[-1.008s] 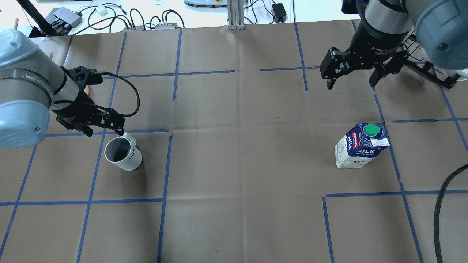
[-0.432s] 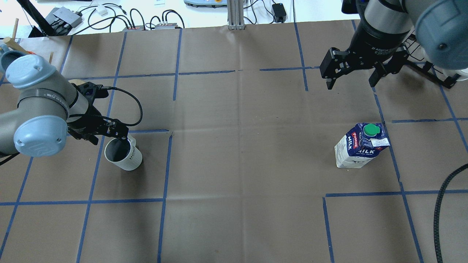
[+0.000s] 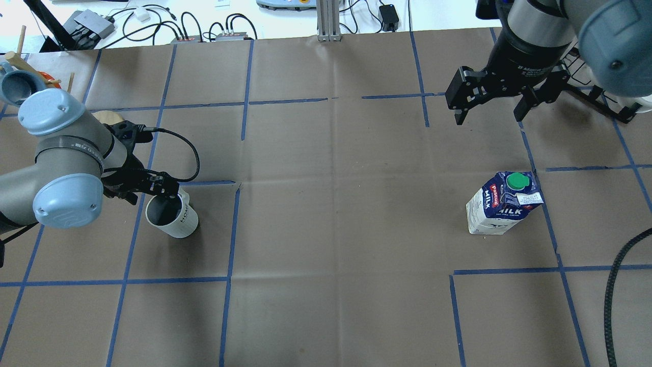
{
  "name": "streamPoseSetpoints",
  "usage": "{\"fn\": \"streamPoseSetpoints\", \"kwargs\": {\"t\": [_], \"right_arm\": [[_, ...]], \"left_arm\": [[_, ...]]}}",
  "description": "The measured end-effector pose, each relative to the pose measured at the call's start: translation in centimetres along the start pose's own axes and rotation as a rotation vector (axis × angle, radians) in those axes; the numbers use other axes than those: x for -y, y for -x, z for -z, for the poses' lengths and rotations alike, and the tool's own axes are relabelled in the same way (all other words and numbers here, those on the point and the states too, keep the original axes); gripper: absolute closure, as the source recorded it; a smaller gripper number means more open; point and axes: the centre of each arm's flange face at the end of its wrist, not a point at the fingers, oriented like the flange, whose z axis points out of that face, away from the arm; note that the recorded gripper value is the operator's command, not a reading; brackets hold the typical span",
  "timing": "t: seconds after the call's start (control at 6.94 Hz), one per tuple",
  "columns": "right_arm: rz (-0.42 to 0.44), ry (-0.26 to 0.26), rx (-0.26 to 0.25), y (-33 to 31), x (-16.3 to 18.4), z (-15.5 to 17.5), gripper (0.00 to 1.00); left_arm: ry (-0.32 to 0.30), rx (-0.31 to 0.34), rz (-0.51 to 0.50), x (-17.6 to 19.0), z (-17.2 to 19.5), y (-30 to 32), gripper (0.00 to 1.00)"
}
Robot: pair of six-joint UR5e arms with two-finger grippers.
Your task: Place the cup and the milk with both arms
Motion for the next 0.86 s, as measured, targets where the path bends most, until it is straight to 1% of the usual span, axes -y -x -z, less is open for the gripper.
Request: {"fn": "streamPoseSetpoints", "kwargs": {"t": [0.14, 0.29, 0.43, 0.58, 0.86], "right_arm": [[0.0, 0.0, 0.0, 0.0, 0.0, 0.0, 0.0], [0.0, 0.0, 0.0, 0.0, 0.0, 0.0, 0.0], [0.0, -0.001, 0.0, 0.0, 0.0, 0.0, 0.0], [0.0, -0.001, 0.0, 0.0, 0.0, 0.0, 0.0], [0.0, -0.001, 0.0, 0.0, 0.0, 0.0, 0.0]], "left_arm": [[0.013, 0.001, 0.001, -0.1, -0.3, 0.0, 0.38], [0.03, -0.002, 0.003, -0.3, -0.6, 0.0, 0.66], [0.052, -0.009, 0.01, -0.5, -0.8, 0.3, 0.85], [0.074, -0.022, 0.03, -0.8, -1.1, 1.1, 1.0], [0.087, -0.039, 0.067, -1.1, -1.3, 2.8, 1.0]]}}
